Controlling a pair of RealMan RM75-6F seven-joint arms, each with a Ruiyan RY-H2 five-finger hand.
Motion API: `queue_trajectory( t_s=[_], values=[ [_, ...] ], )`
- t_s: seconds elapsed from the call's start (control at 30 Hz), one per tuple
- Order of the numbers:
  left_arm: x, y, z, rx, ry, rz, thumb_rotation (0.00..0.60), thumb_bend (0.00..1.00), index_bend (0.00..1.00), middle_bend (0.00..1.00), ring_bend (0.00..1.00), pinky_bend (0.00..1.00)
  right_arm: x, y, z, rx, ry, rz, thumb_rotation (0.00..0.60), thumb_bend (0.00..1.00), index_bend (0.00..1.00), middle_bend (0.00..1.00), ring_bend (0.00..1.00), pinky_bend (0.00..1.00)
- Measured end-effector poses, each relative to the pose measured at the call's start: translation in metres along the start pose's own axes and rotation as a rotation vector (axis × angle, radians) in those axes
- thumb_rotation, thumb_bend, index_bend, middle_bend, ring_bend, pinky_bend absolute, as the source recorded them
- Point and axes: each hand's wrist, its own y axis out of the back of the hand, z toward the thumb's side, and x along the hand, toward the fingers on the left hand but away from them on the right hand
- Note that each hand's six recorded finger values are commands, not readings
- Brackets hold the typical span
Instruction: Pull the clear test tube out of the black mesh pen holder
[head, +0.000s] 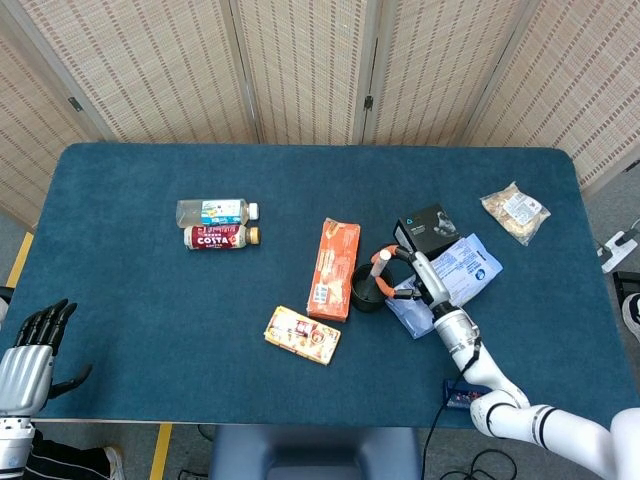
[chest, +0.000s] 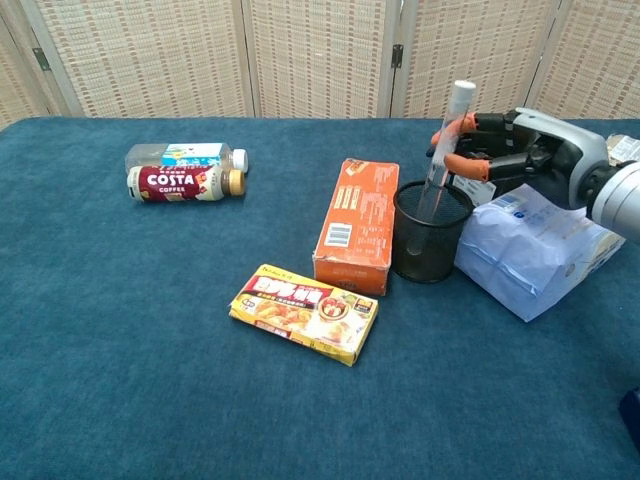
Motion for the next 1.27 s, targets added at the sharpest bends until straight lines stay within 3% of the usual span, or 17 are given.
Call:
queue_trajectory(
  t_s=[0.1,0.33,0.57,0.67,0.73,0.87,1.07,1.27],
  values=[
    [0.0,0.0,0.0,-0.002,-0.002,0.0,0.6,0.26,0.08,0.1,0.1,0.13,0.005,0.008,0.005,0.033,0.021,-0.004,0.6,0.33,0.01,0.13,0.01,0.14],
    [0.001,0.001,0.002,-0.004,-0.008,0.006,0.6,0.27,0.08,0.1,0.1,0.13,0.024,0.038,0.017,0.159,0.073,-0.058,0.6,0.33,0.0,0.1,0.0,0.12],
    [0.003,0.001,0.006,-0.01,-0.022,0.01,0.6,0.27,0.08,0.1,0.1,0.13,0.057,0.078,0.029,0.44,0.1,-0.171,0.6,0.33,0.01,0.12,0.0,0.12],
    [0.004,0.001,0.009,-0.012,-0.03,0.012,0.6,0.26,0.08,0.1,0.1,0.13,0.078,0.094,0.035,0.592,0.095,-0.224,0.6,0.33,0.11,0.17,0.01,0.12],
    [0.004,0.002,0.011,-0.011,-0.034,0.012,0.6,0.26,0.08,0.1,0.1,0.13,0.095,0.103,0.036,0.68,0.083,-0.253,0.6,0.33,0.18,0.2,0.02,0.12],
    [0.005,0.002,0.014,-0.01,-0.044,0.01,0.6,0.27,0.08,0.1,0.1,0.13,0.143,0.121,0.032,0.831,0.009,-0.287,0.6,0.33,0.18,0.2,0.02,0.12],
    [0.006,0.005,0.018,-0.01,-0.055,0.018,0.6,0.26,0.08,0.1,0.1,0.13,0.196,0.125,0.021,0.892,-0.06,-0.336,0.6,0.33,0.18,0.19,0.02,0.12],
    [0.008,0.008,0.023,-0.009,-0.072,0.028,0.6,0.27,0.08,0.1,0.1,0.13,0.225,0.123,0.015,0.866,-0.108,-0.346,0.6,0.33,0.16,0.17,0.02,0.12]
  ],
)
